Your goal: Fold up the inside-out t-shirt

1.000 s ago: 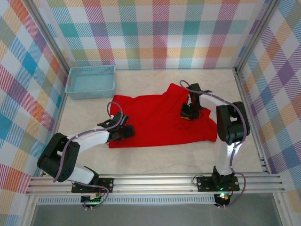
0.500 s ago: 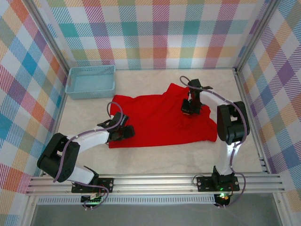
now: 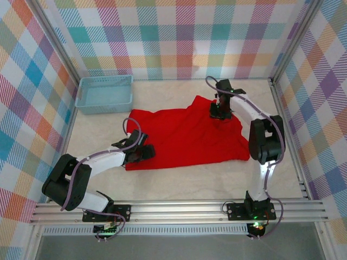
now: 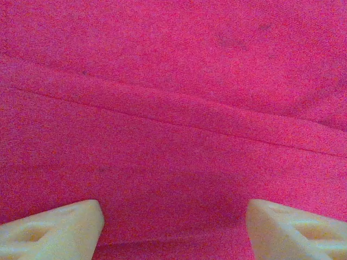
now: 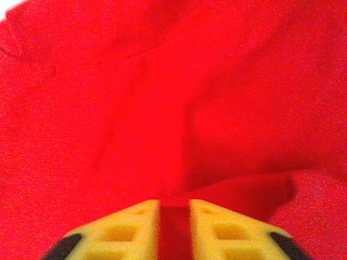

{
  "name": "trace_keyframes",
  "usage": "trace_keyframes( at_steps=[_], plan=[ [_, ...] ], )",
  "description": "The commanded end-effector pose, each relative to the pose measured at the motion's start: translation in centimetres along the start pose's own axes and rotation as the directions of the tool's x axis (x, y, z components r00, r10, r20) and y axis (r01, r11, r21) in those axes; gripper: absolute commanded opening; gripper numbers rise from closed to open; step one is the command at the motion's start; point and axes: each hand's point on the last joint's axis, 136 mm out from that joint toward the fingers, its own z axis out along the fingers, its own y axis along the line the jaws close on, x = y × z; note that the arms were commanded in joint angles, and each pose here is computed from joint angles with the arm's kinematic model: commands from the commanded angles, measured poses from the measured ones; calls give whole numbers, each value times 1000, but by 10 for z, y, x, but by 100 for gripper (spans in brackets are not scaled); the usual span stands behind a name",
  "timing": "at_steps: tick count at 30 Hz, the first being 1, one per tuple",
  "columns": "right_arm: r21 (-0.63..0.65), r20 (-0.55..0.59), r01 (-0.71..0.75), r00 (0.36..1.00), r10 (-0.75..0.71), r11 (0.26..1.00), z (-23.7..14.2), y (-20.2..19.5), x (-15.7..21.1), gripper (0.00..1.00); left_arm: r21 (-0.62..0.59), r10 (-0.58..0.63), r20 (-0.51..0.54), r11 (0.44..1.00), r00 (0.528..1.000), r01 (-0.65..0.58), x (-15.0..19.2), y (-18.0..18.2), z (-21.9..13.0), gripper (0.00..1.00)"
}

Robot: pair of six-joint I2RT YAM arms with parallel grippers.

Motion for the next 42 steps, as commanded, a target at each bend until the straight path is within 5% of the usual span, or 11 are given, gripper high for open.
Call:
trace_keyframes(
  at_steps=[1,7,20,23,30,41,42],
  plan=[
    [40,-39,48,998,-47,998,-3,-1,8,37,-133,-11,-142,991,990,-8,44,40,6,72],
    [39,-20,19,1000,-18,999,-18,-9,20,38,-135,-13,-144,991,990,-6,44,39,7,72],
    [-72,-188,-77,980,62,994,29,11,63,37,-130,-10,-145,991,989,-10,43,38,7,72],
    [-99,-183,-82,981,63,992,32,19,55,14,-134,-11,-148,991,989,-9,44,38,8,72],
    [-38,-127,-56,991,51,998,30,15,26,0,-134,-20,-155,991,988,-1,48,40,8,72],
    [-8,-70,8,998,-8,1000,5,17,2,0,-136,-22,-155,991,988,1,47,40,8,71],
    [27,-64,8,998,-6,1000,2,10,4,8,-142,-21,-157,990,987,-1,48,41,7,71]
  ],
)
